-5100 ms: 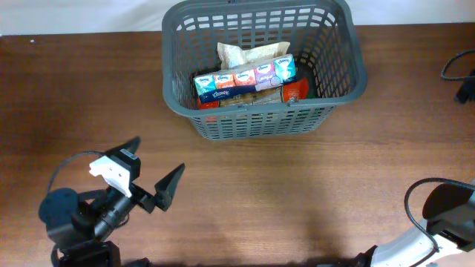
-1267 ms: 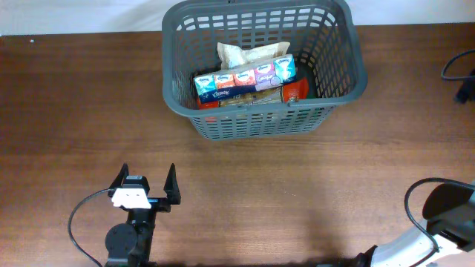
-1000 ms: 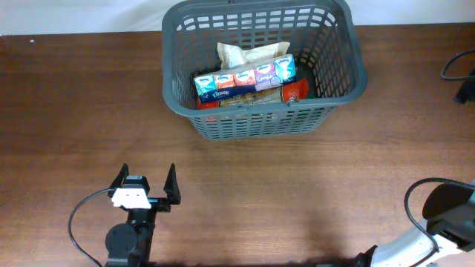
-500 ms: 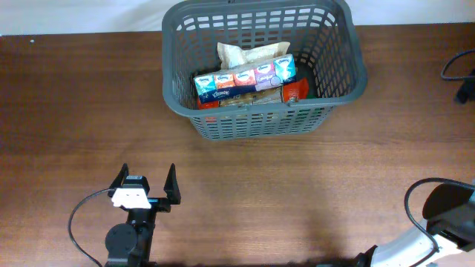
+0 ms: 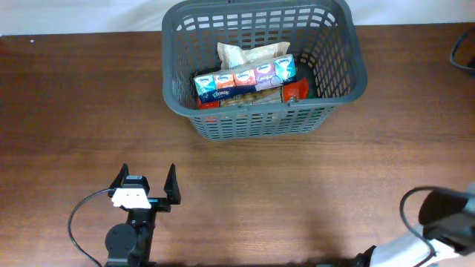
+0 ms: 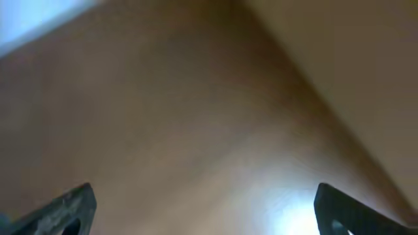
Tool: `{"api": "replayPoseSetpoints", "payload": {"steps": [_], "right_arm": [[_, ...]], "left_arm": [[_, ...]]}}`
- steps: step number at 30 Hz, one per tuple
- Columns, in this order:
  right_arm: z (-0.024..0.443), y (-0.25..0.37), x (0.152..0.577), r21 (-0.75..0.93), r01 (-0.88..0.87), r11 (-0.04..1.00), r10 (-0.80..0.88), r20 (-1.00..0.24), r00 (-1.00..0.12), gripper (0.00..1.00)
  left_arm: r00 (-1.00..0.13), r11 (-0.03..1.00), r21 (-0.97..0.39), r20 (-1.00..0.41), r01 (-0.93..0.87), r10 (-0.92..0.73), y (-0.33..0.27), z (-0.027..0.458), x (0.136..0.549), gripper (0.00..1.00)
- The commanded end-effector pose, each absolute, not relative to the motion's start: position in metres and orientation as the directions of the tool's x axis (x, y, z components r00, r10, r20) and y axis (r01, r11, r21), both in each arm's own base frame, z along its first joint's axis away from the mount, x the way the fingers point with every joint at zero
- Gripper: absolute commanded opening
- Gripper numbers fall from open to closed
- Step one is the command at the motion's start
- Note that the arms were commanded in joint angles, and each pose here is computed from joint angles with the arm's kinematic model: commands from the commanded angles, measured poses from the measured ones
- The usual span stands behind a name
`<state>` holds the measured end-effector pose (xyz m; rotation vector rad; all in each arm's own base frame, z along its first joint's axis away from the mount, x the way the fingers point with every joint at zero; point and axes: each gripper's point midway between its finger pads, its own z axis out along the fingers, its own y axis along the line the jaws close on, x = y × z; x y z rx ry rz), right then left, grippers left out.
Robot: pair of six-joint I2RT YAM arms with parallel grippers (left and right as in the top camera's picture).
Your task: Pack container
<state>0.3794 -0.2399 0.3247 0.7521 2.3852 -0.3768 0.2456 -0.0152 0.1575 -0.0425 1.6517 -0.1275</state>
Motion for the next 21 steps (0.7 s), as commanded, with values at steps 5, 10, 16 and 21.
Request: {"api": "replayPoseSetpoints", "payload": {"steps": [5, 10, 16, 21], "right_arm": [[0.432, -0.183, 0.381, -0.039, 0.527, 0.849, 0.252, -0.847, -0.468, 0.99], [0.458, -0.146, 0.382, -0.025, 0.454, 0.891, 0.189, -0.888, -0.420, 0.99], [0.485, -0.106, 0.385, -0.002, 0.367, 0.930, 0.123, -0.940, -0.318, 0.99], [0.497, -0.083, 0.377, 0.023, 0.314, 0.949, 0.088, -0.977, -0.194, 0.99]], "left_arm": [[-0.084, 0.992, -0.117, -0.990, 0.037, -0.114, -0.013, 0.156, 0.246, 0.99], [-0.084, 0.992, -0.117, -0.990, 0.037, -0.114, -0.013, 0.156, 0.246, 0.99], [-0.084, 0.992, -0.117, -0.990, 0.037, -0.114, -0.013, 0.156, 0.246, 0.99], [-0.084, 0.992, -0.117, -0.990, 0.037, -0.114, -0.013, 0.156, 0.246, 0.99]]}}
